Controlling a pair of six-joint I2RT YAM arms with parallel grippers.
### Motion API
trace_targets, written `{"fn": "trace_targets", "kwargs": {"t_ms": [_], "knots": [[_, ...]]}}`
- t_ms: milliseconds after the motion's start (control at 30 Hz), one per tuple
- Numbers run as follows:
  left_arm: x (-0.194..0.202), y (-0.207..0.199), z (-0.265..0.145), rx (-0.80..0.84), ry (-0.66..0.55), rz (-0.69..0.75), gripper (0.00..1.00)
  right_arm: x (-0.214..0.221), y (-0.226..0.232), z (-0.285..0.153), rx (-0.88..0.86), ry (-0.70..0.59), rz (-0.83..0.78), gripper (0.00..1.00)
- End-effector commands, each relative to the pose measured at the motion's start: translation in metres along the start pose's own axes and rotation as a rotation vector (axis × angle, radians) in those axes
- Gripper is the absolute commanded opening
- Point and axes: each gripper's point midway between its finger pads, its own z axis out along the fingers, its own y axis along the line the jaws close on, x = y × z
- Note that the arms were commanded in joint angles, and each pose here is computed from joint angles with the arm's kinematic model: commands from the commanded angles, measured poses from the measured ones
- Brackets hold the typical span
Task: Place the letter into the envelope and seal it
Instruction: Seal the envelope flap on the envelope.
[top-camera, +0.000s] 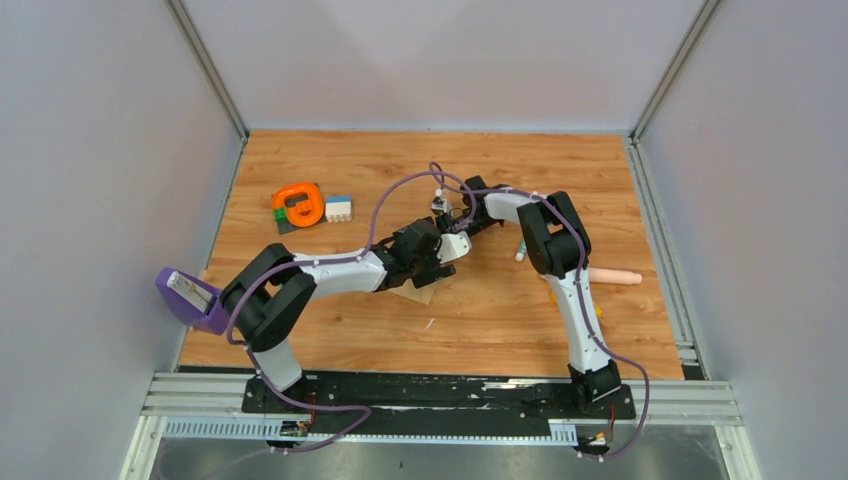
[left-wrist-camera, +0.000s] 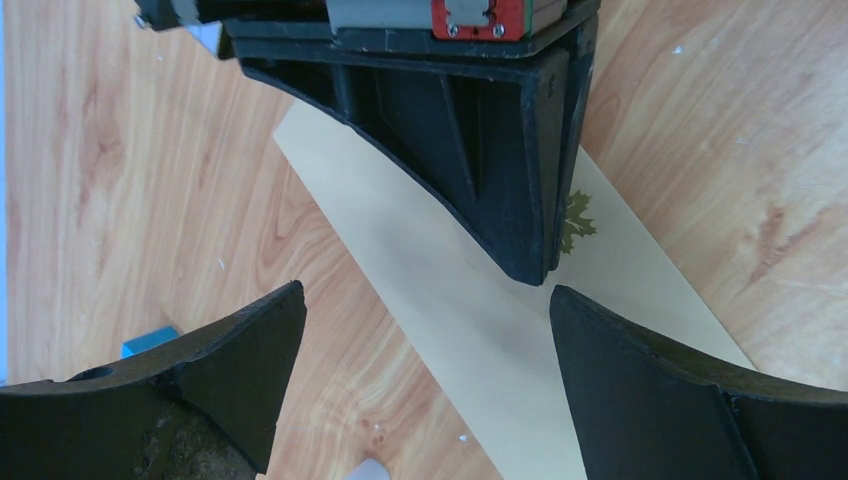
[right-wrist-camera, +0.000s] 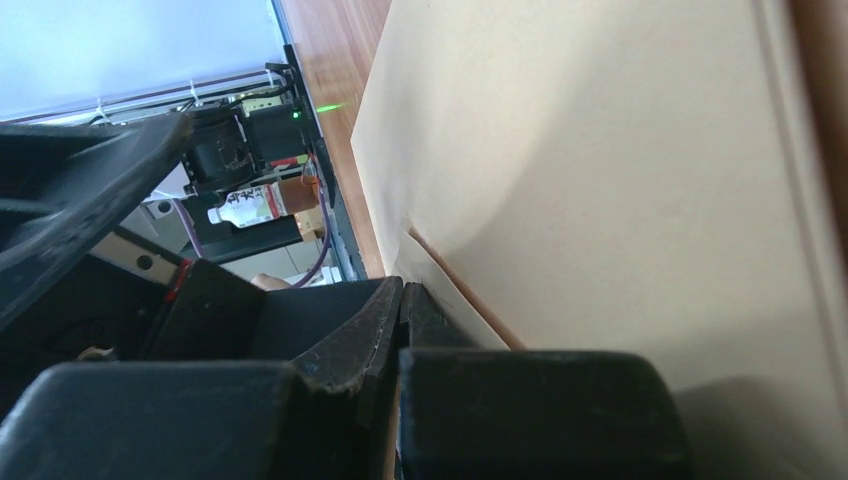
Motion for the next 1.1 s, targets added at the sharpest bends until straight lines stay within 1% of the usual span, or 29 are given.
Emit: {"fn": "trace_targets", "kwargs": {"t_ms": [0, 167, 267, 433, 567, 767, 967, 1067], "knots": [[-0.009, 0.012, 0.011, -0.059, -0.006, 0.018, 1.00, 0.001, -0.016, -0.002, 0.018, 0.000, 0.067, 0.00], [-0.005, 0.009, 0.020, -0.054, 0.021, 0.032, 0.99, 0.000, -0.015, -0.006, 0.011, -0.005, 0.074, 0.00], [0.002, 0.007, 0.026, -0.057, 0.066, 0.041, 0.99, 0.000, -0.015, -0.006, 0.012, -0.006, 0.074, 0.00], [0.003, 0.010, 0.032, -0.071, 0.103, 0.044, 0.98, -0.001, -0.014, -0.009, 0.014, -0.014, 0.072, 0.00], [0.005, 0.002, 0.032, -0.025, 0.106, 0.047, 0.96, -0.010, -0.015, -0.021, 0.026, -0.046, 0.065, 0.00], [0.006, -0.012, 0.030, 0.027, 0.111, 0.065, 0.95, -0.027, -0.017, -0.038, 0.094, -0.103, 0.019, 0.00], [0.006, -0.018, 0.030, 0.042, 0.113, 0.073, 0.94, -0.036, -0.011, -0.034, 0.172, -0.124, -0.070, 0.00], [0.006, -0.017, 0.029, 0.039, 0.117, 0.072, 0.94, -0.037, -0.019, -0.034, 0.220, -0.137, -0.070, 0.00]]}}
